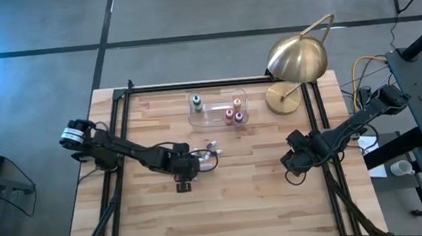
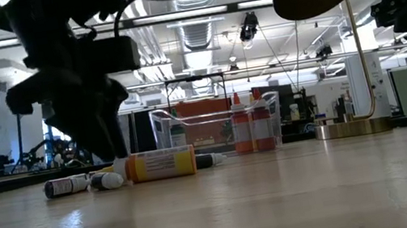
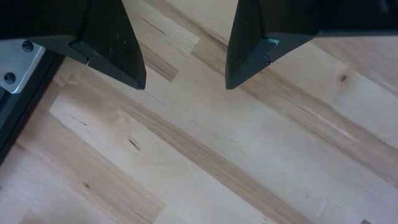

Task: Pick & Place food coloring
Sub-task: Move the big yellow food coloring bottle to the bottom left of the table

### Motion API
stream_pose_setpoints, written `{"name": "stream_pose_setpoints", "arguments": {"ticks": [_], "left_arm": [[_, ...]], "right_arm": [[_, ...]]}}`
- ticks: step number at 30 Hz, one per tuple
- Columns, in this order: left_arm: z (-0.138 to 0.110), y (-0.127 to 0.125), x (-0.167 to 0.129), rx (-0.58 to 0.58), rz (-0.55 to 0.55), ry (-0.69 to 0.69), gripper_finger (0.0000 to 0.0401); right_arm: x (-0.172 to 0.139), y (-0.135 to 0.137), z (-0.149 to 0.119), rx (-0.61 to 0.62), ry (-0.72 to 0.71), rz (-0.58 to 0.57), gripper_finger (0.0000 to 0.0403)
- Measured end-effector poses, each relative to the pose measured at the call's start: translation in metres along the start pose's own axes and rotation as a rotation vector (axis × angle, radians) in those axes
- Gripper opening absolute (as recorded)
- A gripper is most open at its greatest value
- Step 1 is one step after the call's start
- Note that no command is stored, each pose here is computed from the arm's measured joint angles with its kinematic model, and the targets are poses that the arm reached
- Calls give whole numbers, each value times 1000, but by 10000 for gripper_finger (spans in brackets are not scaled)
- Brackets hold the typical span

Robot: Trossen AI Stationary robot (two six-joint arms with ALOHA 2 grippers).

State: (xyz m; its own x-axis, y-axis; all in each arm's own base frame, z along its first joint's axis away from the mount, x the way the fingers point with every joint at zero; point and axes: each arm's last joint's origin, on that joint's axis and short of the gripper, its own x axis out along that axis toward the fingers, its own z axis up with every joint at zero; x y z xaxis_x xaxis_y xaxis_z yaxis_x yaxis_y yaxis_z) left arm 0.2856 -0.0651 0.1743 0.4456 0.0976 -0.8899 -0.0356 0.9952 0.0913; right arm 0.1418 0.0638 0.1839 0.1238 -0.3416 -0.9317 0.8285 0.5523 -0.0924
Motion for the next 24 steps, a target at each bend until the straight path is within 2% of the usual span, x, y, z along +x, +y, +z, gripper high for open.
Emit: {"name": "stream_pose_setpoints", "arguments": {"ticks": [10,18,21,24], "left_arm": [[-5,7,16,-59,8,-15,142],[-6,4,31,-57,-23,15,141],[-4,4,31,-63,-22,11,127],[2,6,28,-85,-16,-2,97]], "right_arm": [[0,0,0,23,1,-1,214],[0,0,0,26,1,-2,214],[0,0,0,26,1,-2,214],[1,-1,-1,25,2,-5,214]]}}
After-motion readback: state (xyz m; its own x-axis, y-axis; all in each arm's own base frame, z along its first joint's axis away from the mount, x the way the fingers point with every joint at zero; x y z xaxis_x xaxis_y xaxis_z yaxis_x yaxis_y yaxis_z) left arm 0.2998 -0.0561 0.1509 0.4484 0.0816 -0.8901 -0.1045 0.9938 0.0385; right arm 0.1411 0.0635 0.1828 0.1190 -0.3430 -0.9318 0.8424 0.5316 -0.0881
